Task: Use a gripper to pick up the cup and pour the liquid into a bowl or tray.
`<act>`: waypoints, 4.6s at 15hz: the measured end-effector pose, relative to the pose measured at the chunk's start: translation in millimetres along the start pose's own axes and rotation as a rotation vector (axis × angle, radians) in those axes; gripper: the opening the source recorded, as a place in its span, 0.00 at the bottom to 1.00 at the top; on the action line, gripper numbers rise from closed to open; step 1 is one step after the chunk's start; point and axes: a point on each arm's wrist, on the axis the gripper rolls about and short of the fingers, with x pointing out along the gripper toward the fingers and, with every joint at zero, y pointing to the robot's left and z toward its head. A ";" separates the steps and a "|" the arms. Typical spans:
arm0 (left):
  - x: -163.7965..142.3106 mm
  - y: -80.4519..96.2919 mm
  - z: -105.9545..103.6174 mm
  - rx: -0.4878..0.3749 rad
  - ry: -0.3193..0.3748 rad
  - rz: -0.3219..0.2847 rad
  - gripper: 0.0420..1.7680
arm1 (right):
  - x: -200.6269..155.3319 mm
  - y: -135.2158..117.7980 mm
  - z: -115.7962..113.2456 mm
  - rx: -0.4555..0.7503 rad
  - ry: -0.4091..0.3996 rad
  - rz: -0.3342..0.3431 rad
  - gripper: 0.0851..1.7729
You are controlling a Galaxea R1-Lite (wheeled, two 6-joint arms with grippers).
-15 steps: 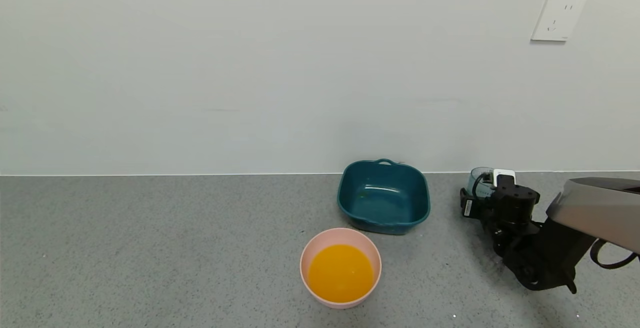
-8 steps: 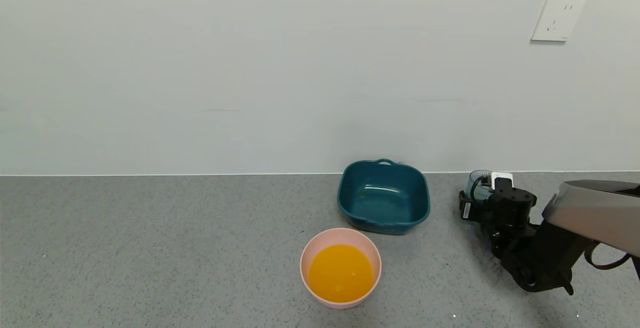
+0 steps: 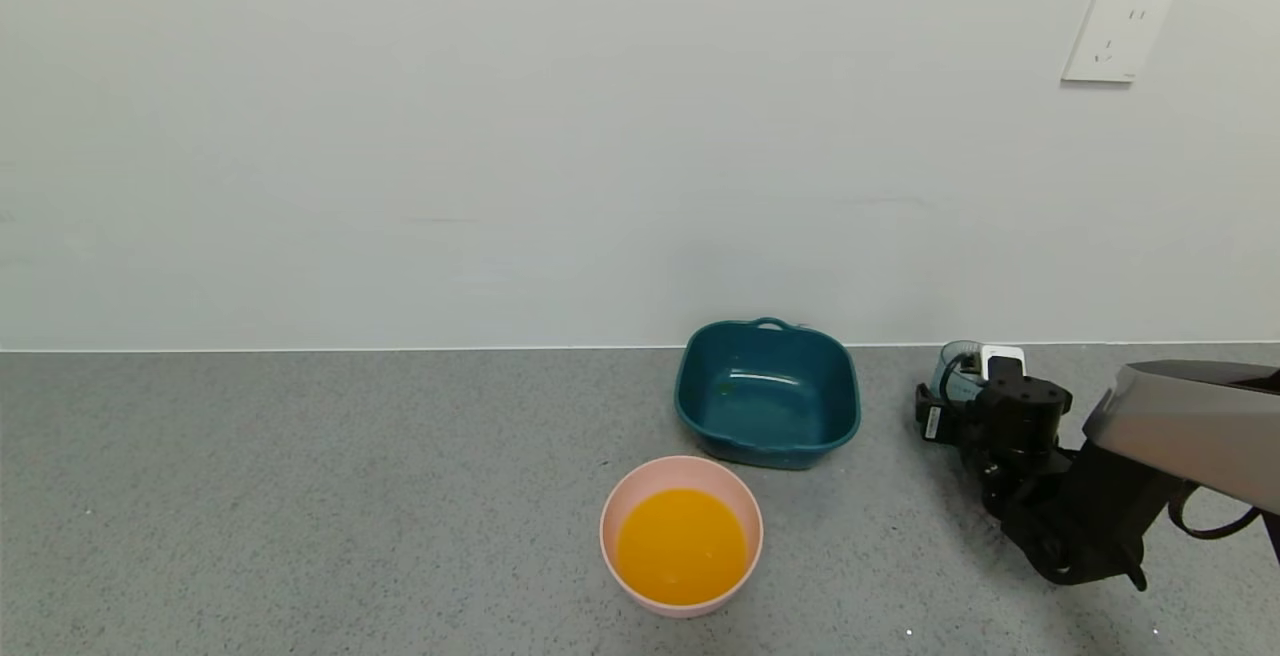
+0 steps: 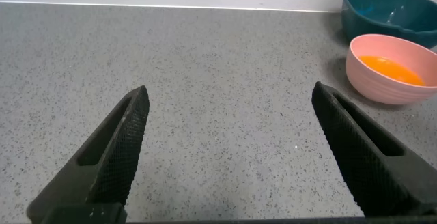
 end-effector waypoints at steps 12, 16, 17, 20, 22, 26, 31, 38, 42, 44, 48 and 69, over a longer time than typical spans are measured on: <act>0.0 0.0 0.0 0.000 0.000 0.000 0.97 | -50.4 -8.6 40.7 -0.014 0.026 0.030 0.94; 0.0 0.0 0.0 0.000 0.000 0.000 0.97 | -94.3 -17.2 83.5 -0.031 0.062 0.059 0.95; 0.0 0.0 0.0 0.000 0.000 0.000 0.97 | -108.3 -20.2 94.6 -0.036 0.074 0.068 0.95; 0.0 0.0 0.0 0.000 0.000 0.000 0.97 | -151.8 -29.1 122.0 -0.055 0.107 0.126 0.95; 0.0 0.0 0.0 0.000 0.000 0.000 0.97 | -184.8 -37.4 139.0 -0.065 0.124 0.182 0.95; 0.0 0.0 0.0 0.000 0.000 0.000 0.97 | -257.1 -62.0 163.1 -0.082 0.151 0.305 0.96; 0.0 0.0 0.0 0.000 0.000 0.000 0.97 | -318.1 -93.1 166.0 -0.037 0.055 0.374 0.96; 0.0 0.0 0.0 0.000 0.000 0.000 0.97 | -368.4 -130.1 130.8 -0.026 -0.032 0.398 0.96; 0.0 0.0 0.0 0.000 0.000 0.000 0.97 | -393.7 -148.4 115.0 -0.021 -0.050 0.427 0.96; 0.0 0.0 0.0 0.000 0.000 0.000 0.97 | -404.5 -156.2 111.6 -0.008 -0.074 0.395 0.96; 0.0 0.0 0.0 0.000 0.000 0.000 0.97 | -420.9 -162.9 107.9 0.014 -0.124 0.270 0.96; 0.0 0.0 0.0 0.000 0.000 0.000 0.97 | -417.1 -157.9 44.6 0.053 -0.198 0.204 0.96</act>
